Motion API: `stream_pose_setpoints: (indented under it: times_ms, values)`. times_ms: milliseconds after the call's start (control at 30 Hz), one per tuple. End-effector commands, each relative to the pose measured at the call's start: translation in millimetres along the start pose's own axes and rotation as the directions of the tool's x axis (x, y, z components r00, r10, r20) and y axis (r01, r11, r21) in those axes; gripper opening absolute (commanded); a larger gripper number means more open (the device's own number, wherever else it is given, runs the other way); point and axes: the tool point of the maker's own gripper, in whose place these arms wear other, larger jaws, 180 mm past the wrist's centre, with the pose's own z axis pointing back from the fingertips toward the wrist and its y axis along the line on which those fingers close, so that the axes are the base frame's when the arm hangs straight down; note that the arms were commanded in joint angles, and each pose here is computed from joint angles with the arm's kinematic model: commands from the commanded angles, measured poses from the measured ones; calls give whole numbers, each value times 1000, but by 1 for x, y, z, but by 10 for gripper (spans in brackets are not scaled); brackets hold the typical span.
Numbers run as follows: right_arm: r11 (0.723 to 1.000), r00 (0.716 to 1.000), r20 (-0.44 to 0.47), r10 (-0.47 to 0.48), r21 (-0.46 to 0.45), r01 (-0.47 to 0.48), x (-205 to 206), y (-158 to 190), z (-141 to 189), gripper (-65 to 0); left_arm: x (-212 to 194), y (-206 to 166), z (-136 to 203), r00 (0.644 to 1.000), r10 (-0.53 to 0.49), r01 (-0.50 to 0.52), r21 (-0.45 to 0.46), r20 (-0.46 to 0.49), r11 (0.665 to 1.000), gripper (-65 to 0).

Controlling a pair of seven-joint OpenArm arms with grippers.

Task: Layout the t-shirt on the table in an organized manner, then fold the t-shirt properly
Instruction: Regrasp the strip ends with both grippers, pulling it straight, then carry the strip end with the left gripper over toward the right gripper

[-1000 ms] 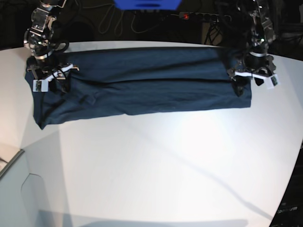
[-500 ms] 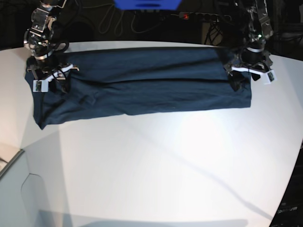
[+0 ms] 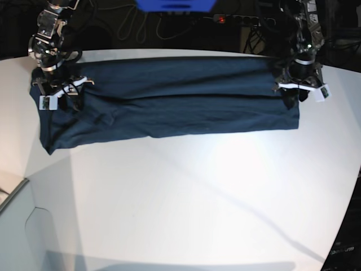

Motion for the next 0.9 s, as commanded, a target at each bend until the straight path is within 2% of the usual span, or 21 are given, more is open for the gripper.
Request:
stream_pose_setpoints:
  times_ms: [0,167,333,533,700,867]
  values:
    - [1000,996,-80,26,7,-26,-16,0,2,-336,-9,1,2,999,-5,5,1,-45,1000,-429]
    - [1000,996,-80,26,7,-26,-16,0,2,-336,-8,1,2,999,-5,5,2,-44,1000,-650]
    - [1000,996,-81,26,7,-25,-17,0,2,-336,2,-6,4,1000,-12,12,-13,-14,1000,-650]
    - [1000,996,-81,21,9,-21,-17,2,2,-336,39,-46,27,994,-10,20,-81,113,997,-650]
    - [1000,996,-85,21,9,-20,-19,2,3,-336,57,-74,42,983,24,-3,-116,183,993,-650]
    - [1000,996,-85,21,9,-20,-19,2,3,-336,22,-143,43,992,-49,75,-230,117,970,-650]
